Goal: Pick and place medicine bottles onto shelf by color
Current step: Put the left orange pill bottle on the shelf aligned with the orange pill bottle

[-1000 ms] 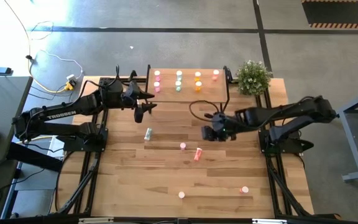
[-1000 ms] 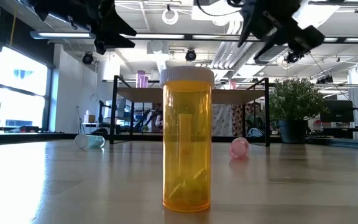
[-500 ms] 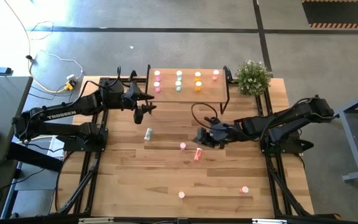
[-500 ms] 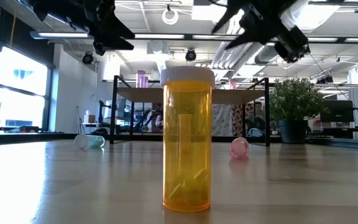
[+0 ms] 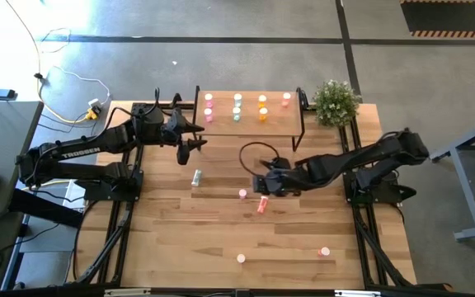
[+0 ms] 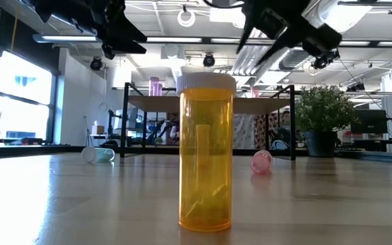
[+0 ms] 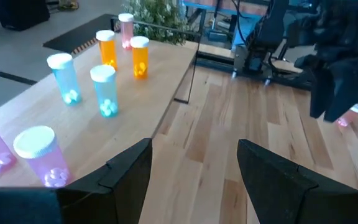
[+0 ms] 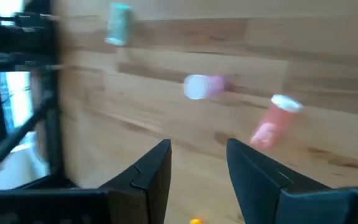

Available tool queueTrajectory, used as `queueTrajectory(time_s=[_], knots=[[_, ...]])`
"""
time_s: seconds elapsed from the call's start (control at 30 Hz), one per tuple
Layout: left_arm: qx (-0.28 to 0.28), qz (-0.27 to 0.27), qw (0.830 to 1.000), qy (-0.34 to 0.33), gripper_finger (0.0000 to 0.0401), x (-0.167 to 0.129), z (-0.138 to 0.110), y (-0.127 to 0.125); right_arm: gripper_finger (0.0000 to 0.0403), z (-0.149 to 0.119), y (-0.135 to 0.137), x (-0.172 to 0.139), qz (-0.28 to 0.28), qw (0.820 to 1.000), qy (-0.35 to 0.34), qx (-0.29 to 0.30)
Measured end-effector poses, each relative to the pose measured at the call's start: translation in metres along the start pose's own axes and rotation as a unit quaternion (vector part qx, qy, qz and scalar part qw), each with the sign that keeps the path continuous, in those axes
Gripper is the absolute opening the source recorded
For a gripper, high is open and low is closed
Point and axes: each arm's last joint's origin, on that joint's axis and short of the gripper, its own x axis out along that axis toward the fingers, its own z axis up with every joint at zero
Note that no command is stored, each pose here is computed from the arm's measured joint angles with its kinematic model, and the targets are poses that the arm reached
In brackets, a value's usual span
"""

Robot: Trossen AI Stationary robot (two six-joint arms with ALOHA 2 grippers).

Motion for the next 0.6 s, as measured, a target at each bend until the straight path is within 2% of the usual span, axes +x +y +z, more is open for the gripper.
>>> queueTrajectory(time_s=[0.3, 0.6], knots=[[0.000, 0.000, 1.000, 0.000, 0.0225, -0.002, 0.000, 0.000, 0.0146, -0.007, -0.011, 0.030, -0.071, 0.997, 0.014, 0.007], [0.000, 0.000, 1.000, 0.000, 0.0225, -0.002, 0.000, 0.000, 0.0146, -0.011, -0.019, 0.056, -0.118, 0.993, 0.013, 0.019]])
